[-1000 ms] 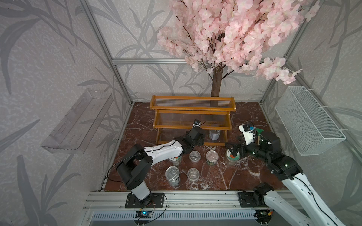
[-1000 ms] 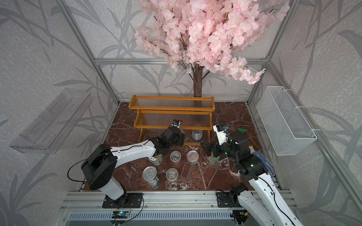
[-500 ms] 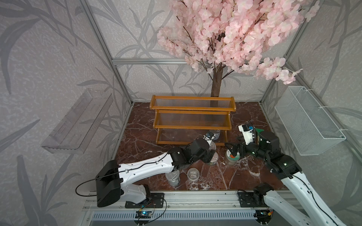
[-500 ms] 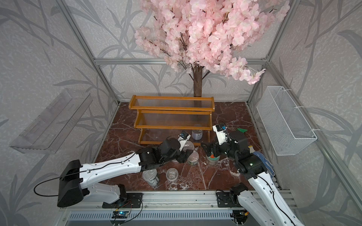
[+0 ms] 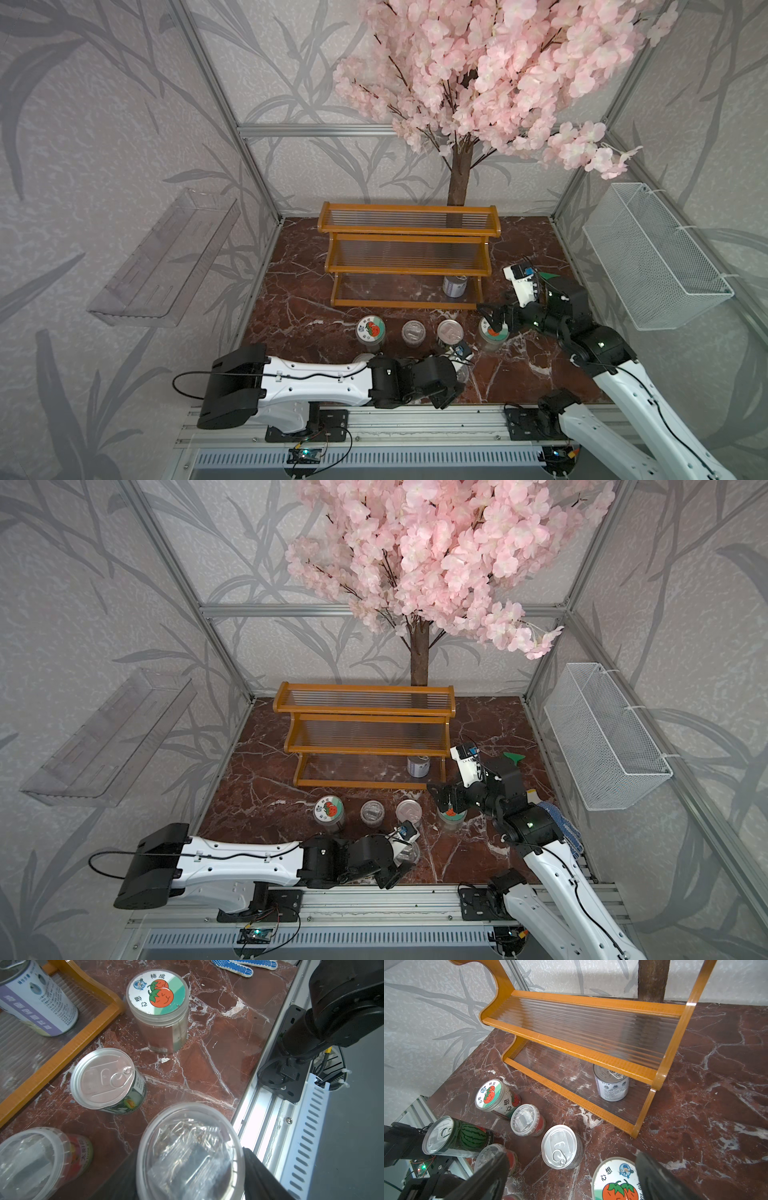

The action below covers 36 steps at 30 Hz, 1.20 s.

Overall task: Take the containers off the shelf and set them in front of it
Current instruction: Place the container at the center of the board.

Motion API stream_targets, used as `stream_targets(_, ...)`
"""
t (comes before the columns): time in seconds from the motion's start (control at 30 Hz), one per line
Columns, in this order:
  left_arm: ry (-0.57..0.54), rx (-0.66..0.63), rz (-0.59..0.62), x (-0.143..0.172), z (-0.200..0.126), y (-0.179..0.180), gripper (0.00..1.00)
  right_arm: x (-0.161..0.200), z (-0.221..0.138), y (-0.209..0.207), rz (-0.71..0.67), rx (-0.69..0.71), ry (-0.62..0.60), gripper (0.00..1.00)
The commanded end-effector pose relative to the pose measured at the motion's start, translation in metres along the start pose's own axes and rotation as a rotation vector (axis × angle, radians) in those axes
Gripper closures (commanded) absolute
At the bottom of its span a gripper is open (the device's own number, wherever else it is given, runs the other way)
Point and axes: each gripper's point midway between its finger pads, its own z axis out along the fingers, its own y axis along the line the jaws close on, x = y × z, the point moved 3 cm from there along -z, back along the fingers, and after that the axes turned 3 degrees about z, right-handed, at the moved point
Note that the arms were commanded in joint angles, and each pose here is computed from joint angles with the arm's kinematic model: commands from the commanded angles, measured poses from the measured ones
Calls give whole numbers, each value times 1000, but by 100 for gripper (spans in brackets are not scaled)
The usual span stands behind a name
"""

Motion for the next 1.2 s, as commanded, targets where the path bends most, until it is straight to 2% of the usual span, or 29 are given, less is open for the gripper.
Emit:
stream_targets(0.0,-16,-28,11,3,13,0,31,-6,-6,1,-17,4,-13,1)
stream_targets(0.23,35,-91,21,20,34,7,30,-5,-7,2,-10,0,-18,1)
stream_targets(0.7,80,-26,-36,39,45,5,25,-5,-7,1,-3,2,-14,1)
stream_targets(1.0,75,-54,-28,38,40,13,9,-7,-5,2,4,-10,-16,1)
stream_targets(1.17,50,-85,-32,18,22,20,3,-3,-5,1,15,-4,2,1)
